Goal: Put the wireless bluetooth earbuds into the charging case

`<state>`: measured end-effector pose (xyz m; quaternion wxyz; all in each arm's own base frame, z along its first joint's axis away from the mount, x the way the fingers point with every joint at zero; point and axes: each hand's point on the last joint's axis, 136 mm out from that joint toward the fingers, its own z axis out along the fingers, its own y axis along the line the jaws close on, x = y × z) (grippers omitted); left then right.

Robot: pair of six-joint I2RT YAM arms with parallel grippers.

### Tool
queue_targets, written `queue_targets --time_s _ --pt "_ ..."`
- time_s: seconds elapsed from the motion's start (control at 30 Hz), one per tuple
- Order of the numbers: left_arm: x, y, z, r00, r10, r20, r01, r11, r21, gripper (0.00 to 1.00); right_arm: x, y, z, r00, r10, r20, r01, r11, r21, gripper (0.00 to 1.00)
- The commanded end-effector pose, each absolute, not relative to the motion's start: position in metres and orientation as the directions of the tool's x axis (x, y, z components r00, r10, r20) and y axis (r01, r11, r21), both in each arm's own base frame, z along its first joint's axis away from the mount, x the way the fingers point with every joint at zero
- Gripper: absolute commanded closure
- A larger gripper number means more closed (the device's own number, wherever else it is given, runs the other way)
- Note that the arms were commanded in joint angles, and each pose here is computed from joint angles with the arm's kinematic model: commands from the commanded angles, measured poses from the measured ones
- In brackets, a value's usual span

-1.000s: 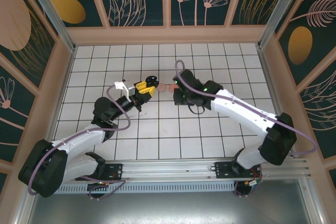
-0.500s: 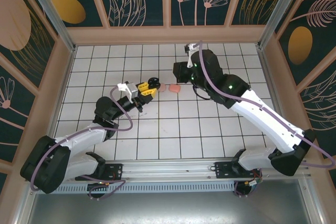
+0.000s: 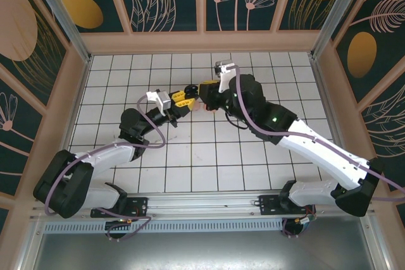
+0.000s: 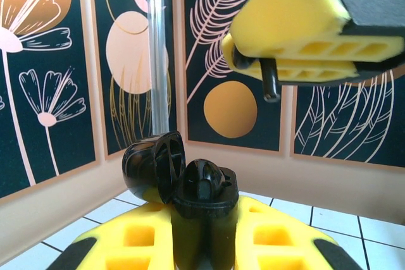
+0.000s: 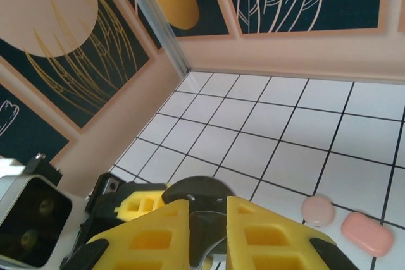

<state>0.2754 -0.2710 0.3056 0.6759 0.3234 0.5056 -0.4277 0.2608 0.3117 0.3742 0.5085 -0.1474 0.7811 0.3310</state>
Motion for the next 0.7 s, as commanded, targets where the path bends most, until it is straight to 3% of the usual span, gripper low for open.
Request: queue_targets --time_s 0.0,0.67 --pt "0.268 -0.274 0.328 0.175 -0.3 -0.938 0.919 0.392 0.046 1.0 0.263 0.316 0.387 -0.391 0.14 -0.91 -0.58 0.73 0.362 0.83" --pt "0.263 -0.277 0.331 0.172 -0.305 -0.937 0.927 0.371 0.049 1.0 0.277 0.329 0.358 -0.422 0.08 -0.903 -0.556 0.764 0.327 0.84"
